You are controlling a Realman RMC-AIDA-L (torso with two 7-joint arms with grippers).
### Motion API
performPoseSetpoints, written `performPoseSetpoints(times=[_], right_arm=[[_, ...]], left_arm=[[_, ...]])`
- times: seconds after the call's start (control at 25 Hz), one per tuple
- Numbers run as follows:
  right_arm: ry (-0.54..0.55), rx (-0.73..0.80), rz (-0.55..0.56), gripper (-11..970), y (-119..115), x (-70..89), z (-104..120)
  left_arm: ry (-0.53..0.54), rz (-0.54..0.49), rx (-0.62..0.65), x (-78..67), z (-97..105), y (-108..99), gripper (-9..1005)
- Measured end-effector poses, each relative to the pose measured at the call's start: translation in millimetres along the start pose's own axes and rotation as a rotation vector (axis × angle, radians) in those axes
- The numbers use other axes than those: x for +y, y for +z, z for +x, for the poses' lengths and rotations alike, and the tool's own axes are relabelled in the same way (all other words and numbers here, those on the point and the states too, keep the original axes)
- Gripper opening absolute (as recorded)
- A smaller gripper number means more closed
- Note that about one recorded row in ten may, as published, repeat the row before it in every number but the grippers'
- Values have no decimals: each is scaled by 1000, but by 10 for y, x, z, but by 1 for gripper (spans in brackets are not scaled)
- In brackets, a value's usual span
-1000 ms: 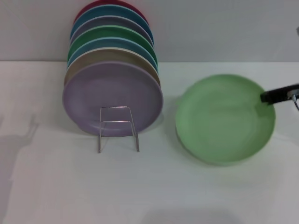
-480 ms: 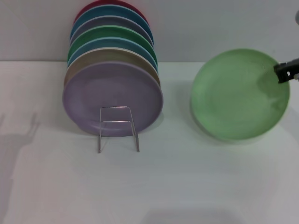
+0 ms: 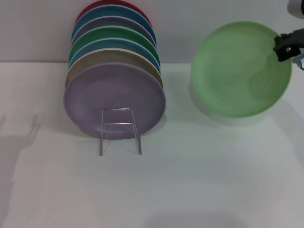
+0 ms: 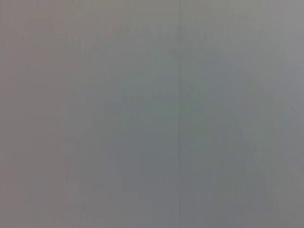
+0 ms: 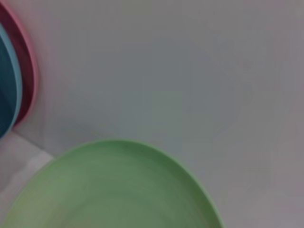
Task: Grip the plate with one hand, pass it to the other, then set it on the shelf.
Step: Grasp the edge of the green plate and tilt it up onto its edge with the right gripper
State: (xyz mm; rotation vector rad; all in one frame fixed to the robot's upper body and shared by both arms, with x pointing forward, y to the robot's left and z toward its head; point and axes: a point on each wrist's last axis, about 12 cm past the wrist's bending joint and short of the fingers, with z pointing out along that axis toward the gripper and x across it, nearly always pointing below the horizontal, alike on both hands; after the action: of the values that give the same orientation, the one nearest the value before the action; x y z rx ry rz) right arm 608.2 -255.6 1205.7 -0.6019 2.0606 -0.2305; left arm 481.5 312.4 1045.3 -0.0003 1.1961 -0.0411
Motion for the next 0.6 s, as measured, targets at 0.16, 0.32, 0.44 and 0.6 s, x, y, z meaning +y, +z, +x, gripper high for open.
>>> performPoseSetpoints(times=[0.16,0.32,0.44,0.6], right_arm=[[-29,-61,26,20,-9,3,-19],[-55,-122,52,20,-17,35,19],[-57,-166,69,20,-6,77,92],[-51,-215,97,20,-21,91,171]], left_arm=[[0,0,0,0,0,0,858],[-1,-1,0,-1,0,-4,857],[-1,-1,1,0,0,-5,857],[1,-1,1,3,1,-5,857]])
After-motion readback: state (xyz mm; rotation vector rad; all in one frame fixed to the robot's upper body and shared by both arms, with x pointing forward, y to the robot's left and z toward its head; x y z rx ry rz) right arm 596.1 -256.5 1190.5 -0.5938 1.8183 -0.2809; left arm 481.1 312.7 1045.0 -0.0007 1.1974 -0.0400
